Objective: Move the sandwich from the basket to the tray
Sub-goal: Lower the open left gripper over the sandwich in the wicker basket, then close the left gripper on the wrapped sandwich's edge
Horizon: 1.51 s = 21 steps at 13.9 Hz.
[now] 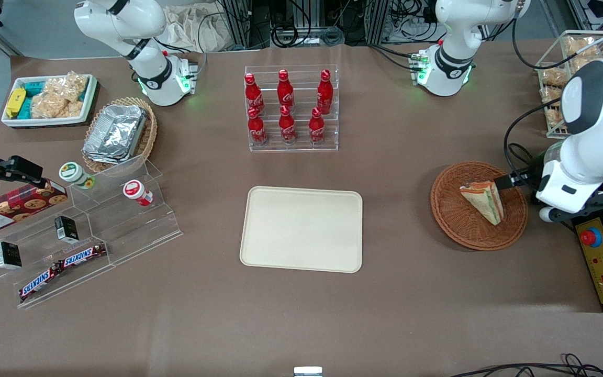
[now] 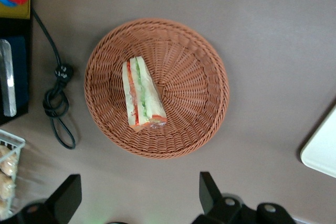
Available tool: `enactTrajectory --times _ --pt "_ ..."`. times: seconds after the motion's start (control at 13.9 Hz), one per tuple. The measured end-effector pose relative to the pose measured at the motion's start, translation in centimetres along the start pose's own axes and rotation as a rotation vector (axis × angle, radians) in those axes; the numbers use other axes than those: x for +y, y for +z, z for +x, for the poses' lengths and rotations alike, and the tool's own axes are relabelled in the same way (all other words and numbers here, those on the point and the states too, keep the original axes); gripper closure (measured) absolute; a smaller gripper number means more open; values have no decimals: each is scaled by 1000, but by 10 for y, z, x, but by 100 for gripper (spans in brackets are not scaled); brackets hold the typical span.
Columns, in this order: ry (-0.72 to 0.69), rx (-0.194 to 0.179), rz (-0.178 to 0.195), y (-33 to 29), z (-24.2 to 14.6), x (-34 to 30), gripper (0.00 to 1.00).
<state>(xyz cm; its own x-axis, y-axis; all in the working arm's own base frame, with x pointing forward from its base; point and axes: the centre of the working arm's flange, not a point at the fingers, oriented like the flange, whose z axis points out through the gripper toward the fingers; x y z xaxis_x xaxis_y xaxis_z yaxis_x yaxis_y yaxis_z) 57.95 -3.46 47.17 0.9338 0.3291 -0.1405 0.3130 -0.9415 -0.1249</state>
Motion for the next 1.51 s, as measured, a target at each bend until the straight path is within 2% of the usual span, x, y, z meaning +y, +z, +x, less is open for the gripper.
enactTrajectory --times 0.29,0.58,0.79,0.94,1.23,1.51 --pt "-147 33 -13 44 -15 -5 0" --pt "-256 69 -49 100 -8 -44 0" --pt "-309 56 -52 128 -10 -62 0" --pt "-351 63 -58 131 -12 -58 0" --pt "-368 105 -89 152 -8 -50 0" --pt "-366 121 -106 180 -14 -49 0"
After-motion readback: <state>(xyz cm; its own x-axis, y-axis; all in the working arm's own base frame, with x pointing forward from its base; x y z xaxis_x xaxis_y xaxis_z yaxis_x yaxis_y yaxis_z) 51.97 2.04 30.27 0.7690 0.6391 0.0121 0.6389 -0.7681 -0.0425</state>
